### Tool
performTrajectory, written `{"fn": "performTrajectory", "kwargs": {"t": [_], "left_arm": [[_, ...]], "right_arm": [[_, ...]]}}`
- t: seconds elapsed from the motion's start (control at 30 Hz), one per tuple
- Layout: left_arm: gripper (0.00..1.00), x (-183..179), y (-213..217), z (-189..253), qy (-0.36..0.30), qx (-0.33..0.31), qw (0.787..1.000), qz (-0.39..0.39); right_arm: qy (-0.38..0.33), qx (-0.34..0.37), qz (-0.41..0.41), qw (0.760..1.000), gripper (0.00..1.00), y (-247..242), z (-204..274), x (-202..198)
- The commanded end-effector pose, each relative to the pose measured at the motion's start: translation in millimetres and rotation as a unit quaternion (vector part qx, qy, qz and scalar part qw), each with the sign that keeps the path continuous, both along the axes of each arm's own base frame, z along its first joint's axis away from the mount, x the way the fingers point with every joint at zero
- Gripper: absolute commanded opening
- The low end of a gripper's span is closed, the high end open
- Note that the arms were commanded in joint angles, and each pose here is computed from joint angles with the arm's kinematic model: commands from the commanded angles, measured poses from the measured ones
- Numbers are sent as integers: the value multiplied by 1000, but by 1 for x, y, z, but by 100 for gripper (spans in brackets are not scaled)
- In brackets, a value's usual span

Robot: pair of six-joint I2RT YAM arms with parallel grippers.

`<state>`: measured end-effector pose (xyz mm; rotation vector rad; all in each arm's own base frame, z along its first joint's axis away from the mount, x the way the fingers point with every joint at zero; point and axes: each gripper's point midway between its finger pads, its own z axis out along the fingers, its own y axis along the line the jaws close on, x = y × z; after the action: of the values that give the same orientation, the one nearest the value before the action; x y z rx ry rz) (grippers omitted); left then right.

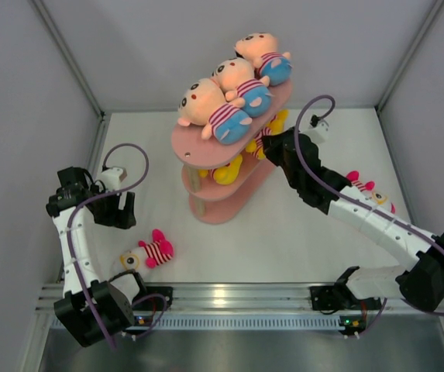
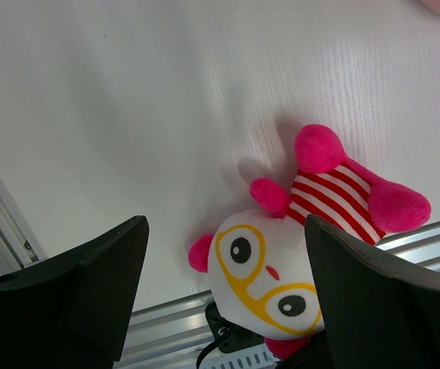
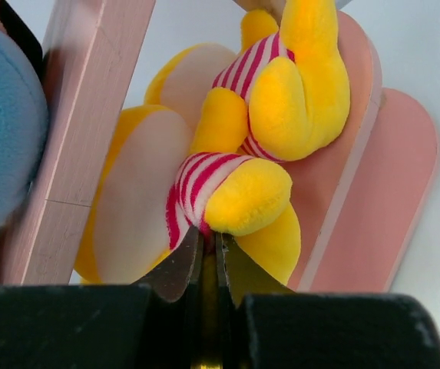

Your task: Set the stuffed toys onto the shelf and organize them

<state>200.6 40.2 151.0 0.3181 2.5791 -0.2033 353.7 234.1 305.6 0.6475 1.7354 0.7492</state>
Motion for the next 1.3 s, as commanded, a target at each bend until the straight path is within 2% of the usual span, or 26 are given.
{"fn": "performTrajectory", "kwargs": {"t": [0.0, 0.2, 0.3, 0.4, 0.43, 0.47, 0.6, 0.63, 0.73, 0.83, 0.97, 1.27], "left_arm": [[89, 2, -3, 3, -16, -2, 1000, -5], [89, 2, -3, 2, -14, -4, 1000, -4], [89, 2, -2, 1, -12, -4, 1000, -4], [89, 2, -3, 1, -12, -5, 1000, -6], [89, 2, -3, 0, -12, -6, 1000, -6], [89, 2, -3, 1, -11, -7, 1000, -5], [89, 3, -5, 1, -13, -10, 1000, -6], [89, 2, -4, 1, -13, -10, 1000, -5], [89, 2, -4, 1, -11, -7, 1000, -5], [89, 1, -4, 0, -11, -7, 1000, -5], [89, 2, -4, 2, -14, -7, 1000, -5], [89, 2, -3, 2, -15, -4, 1000, -5]], "right_arm": [[-22, 29, -20, 999, 0, 7, 12, 8], [-9, 1, -8, 1000, 0, 17, -1, 12], [-12, 0, -7, 1000, 9, 14, 0, 8], [-26, -3, -2, 1000, 27, 10, 9, 2], [-32, -4, -2, 999, 37, 7, 15, 0], [-36, -10, 2, 999, 40, 7, 18, -2], [-55, -19, 20, 998, 49, 6, 33, -9], [-60, -21, 26, 998, 55, 7, 38, -11], [-75, -46, 45, 995, 64, 7, 48, -15], [-80, -57, 59, 993, 69, 7, 48, -20], [-69, -55, 62, 994, 67, 4, 37, -21], [-42, -56, 37, 997, 52, -11, 14, -14]]}}
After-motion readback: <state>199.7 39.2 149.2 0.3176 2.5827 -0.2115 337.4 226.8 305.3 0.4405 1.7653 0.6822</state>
